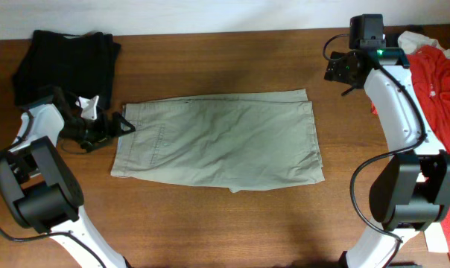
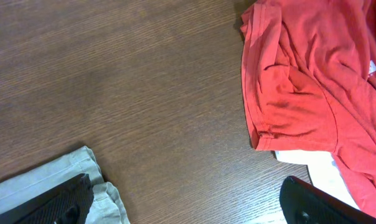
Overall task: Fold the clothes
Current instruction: 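Reach the left gripper to the left end of the flattened trousers and grasp, then lift the trousers with the left gripper and fold them leftward over themselves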
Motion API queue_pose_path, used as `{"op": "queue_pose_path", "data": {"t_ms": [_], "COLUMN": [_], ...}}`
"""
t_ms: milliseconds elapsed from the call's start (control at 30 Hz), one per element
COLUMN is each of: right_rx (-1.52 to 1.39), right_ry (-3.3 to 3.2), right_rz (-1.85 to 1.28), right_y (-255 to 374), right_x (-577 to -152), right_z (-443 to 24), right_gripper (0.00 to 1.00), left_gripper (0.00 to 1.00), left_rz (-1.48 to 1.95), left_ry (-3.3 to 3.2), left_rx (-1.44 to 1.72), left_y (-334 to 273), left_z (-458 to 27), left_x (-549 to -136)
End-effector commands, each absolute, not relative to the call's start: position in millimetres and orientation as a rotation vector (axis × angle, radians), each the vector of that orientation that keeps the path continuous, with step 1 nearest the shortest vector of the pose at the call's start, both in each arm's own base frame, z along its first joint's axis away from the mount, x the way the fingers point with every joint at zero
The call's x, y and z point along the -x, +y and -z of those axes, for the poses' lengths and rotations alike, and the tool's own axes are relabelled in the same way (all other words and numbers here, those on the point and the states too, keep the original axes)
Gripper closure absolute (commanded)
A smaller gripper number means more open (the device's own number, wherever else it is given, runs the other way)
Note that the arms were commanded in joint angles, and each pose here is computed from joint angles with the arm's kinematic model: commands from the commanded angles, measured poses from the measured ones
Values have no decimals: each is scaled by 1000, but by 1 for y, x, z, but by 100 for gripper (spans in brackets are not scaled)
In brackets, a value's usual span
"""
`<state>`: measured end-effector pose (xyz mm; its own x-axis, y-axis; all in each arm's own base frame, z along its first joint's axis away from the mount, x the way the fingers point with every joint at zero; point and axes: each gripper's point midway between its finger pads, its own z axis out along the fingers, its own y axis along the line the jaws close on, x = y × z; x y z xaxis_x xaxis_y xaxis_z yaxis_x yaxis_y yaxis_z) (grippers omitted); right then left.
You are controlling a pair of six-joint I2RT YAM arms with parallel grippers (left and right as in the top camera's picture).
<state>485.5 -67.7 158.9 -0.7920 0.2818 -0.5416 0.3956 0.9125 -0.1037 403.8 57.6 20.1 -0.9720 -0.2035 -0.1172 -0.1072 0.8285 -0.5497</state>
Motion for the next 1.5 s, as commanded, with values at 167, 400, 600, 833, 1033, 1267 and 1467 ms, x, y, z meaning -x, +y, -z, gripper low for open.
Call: {"op": "queue_pose_path", "data": {"t_ms": [167, 400, 600, 833, 1033, 1267, 1467], "right_rx": [-497, -497, -497, -497, -497, -497, -497], "right_ry": [2507, 2507, 2507, 2507, 2507, 2507, 2507], "right_rz": [298, 299, 299, 299, 299, 299, 299], "right_y": [-70, -70, -70, -70, -70, -70, -70], "right_x": [-485, -485, -485, -485, -485, -485, -485], "right_z": [-171, -171, -171, -171, -171, -171, -171], "right_gripper": [1, 1, 1, 1, 1, 1, 1], "left_gripper": [34, 99, 99, 99, 99, 99, 99], "left_rz": [1002, 880, 326, 405, 445, 547, 302], "left_ry": [3065, 3133, 3143, 2927, 2890, 2858, 2896], "left_rx": [291, 383, 783, 468, -112, -497, -4], "left_y": [26, 35, 148, 70, -97, -228, -93], "left_z": [54, 57, -39, -195, -232, -226, -219], "left_x": [-360, -360, -392, -440, -436, -401, -446]}}
